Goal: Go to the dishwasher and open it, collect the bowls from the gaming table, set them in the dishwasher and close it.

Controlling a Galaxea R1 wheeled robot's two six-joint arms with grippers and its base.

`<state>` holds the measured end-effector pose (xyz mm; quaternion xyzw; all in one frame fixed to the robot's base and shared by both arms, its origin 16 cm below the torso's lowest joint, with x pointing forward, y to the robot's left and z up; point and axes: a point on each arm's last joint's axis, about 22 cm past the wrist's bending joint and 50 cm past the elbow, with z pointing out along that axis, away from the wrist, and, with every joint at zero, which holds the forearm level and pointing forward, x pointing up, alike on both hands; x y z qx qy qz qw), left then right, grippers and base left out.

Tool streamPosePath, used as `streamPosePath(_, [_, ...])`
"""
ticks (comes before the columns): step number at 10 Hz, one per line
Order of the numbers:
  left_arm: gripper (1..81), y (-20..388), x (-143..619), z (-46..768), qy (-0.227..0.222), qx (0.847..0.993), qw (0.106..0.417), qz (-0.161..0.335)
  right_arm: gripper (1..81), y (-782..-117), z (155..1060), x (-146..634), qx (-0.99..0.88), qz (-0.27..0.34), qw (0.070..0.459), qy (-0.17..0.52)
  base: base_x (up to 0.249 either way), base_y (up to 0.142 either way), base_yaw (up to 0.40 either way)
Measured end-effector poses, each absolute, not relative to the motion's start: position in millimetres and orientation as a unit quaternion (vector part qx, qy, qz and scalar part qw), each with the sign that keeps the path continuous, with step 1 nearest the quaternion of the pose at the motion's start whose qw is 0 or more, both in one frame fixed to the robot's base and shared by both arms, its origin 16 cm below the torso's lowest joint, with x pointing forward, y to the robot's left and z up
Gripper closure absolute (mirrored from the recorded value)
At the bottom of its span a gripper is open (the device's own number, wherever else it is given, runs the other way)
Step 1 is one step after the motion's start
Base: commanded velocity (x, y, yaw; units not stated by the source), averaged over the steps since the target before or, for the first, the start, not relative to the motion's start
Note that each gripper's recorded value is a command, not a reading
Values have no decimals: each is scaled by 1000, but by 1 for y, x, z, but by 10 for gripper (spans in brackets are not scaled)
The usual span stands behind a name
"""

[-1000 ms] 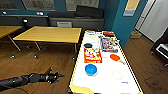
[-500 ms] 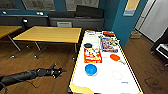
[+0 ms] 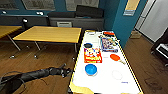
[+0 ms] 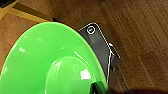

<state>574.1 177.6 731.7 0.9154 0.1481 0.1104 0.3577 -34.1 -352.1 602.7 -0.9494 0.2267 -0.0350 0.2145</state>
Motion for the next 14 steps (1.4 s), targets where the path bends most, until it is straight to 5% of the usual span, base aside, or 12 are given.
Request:
streamPosePath(4, [10,140,567,698,134,925,343,89,811,-352,603,-34,-949,-34,214,227,0,0,0])
streamPosePath(8, [10,156,580,673,185,929,311,82,811,-352,602,-31,-949,-36,215,226,0,0,0])
streamPosePath(11, [10,94,595,697,149,928,331,83,811,-352,602,-31,-949,-35,215,226,0,0,0])
streamPosePath(14, [10,90,602,685,143,937,306,87,811,-352,602,-31,-949,-35,215,226,0,0,0])
